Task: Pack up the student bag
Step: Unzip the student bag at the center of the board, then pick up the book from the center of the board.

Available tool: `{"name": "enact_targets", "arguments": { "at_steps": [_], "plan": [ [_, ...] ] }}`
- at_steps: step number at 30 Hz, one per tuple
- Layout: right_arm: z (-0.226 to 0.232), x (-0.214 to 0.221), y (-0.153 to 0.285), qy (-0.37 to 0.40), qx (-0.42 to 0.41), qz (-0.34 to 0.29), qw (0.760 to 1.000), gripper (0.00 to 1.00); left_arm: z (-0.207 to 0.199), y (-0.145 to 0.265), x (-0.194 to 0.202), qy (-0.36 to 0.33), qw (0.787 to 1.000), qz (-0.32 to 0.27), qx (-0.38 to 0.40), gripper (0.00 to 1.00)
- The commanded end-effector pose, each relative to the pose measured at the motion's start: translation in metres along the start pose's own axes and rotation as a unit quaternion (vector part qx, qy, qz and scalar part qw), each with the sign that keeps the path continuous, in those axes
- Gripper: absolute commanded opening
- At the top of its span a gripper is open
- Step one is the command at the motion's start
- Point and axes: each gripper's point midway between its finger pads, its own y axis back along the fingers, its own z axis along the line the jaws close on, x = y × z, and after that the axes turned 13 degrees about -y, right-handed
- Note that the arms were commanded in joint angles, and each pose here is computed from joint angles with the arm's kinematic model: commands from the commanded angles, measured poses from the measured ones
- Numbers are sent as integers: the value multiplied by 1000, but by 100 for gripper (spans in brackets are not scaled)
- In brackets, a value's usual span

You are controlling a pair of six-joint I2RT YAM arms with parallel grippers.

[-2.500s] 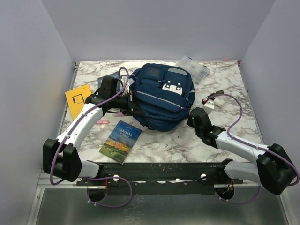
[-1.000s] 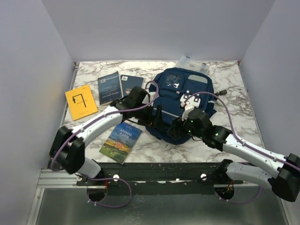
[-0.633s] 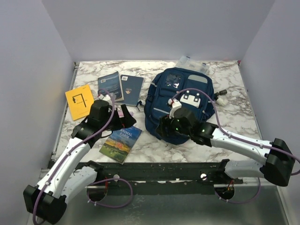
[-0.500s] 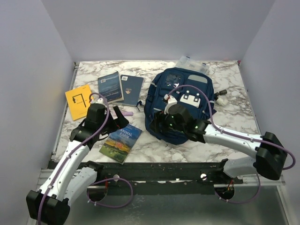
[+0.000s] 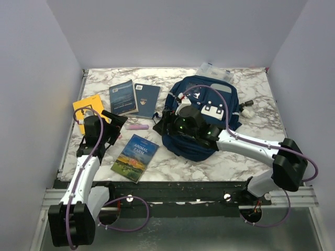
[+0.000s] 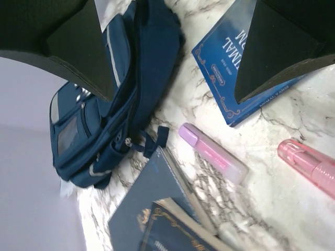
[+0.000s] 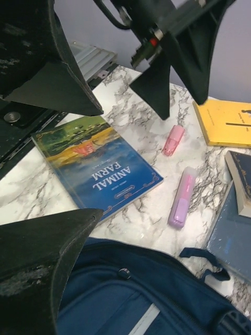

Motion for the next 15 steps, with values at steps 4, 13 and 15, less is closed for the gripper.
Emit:
{"name": "enact_targets", "arguments": {
  "at_steps": [4, 13, 15],
  "plan": [
    [-18, -28, 53, 33, 38, -71, 996, 76, -10, -50, -70, 149, 980, -129, 6, 98],
    [-26, -46, 97, 27, 27, -133, 990, 77, 48, -119, -61, 278, 946, -140, -95, 98],
    [-28, -49, 101, 31, 32, -139, 989, 78, 55, -127, -57, 285, 941, -147, -106, 98]
  ]
}}
